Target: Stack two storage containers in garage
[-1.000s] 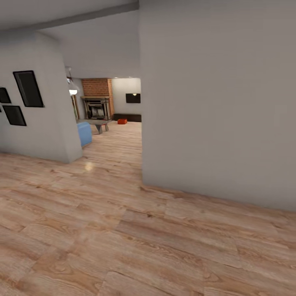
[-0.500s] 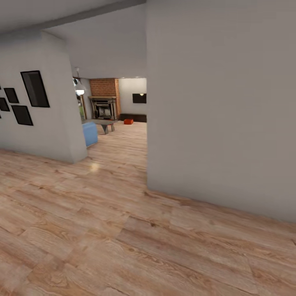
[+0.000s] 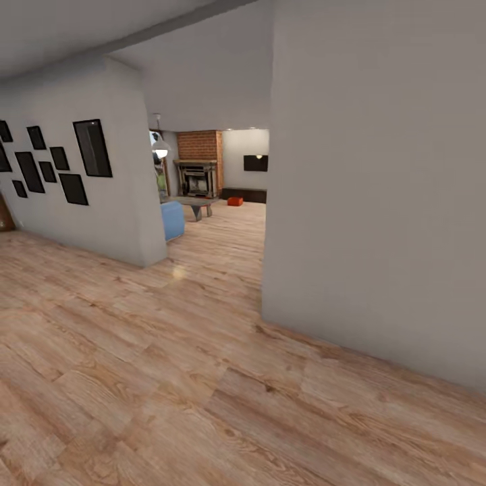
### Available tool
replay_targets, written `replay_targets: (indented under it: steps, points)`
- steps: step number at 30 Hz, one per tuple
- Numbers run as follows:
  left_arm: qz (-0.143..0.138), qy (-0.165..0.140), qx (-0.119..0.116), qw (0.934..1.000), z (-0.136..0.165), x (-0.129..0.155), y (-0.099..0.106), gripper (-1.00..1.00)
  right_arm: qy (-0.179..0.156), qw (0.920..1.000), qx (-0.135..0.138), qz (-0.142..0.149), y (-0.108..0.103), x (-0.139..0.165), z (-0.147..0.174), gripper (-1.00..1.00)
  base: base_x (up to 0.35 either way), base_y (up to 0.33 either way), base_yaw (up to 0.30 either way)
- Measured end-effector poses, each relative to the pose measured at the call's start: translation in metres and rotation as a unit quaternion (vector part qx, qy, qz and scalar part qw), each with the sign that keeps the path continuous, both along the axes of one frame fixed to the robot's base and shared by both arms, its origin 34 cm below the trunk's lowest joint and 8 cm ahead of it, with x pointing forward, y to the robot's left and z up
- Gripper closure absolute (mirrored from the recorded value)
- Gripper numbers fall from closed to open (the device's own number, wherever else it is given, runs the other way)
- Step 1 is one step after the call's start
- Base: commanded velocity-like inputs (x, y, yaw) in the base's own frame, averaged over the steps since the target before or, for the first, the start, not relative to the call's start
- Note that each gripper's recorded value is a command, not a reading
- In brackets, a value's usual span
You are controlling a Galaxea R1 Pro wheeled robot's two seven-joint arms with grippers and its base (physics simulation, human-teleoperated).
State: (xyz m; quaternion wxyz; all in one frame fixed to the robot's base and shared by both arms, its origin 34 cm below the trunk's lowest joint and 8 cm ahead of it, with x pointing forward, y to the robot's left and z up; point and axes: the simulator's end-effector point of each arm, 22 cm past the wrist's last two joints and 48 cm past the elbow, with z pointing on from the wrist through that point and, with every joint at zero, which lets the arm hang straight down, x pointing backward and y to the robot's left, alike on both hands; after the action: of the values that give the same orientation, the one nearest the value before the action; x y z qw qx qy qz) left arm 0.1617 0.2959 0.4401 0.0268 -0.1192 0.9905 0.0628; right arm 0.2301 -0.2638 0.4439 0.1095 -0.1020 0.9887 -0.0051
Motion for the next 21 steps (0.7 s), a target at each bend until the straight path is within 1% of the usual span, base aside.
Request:
replay_targets:
  steps: [9, 21]
  points:
    - [0.014, -0.001, -0.001, 0.9999, 0.0, 0.0, -0.0005, -1.0, 0.0, 1.0, 0.0, 0.0, 0.0, 0.0001, 0.0001, -1.0, 0.32, -0.002, 0.265]
    - [0.016, 0.0, 0.0, 0.9999, 0.0, -0.0009, -0.0003, -1.0, 0.0, 1.0, 0.0, 0.0, 0.0, 0.0, 0.0, -1.0, 0.321, 0.0, 0.267]
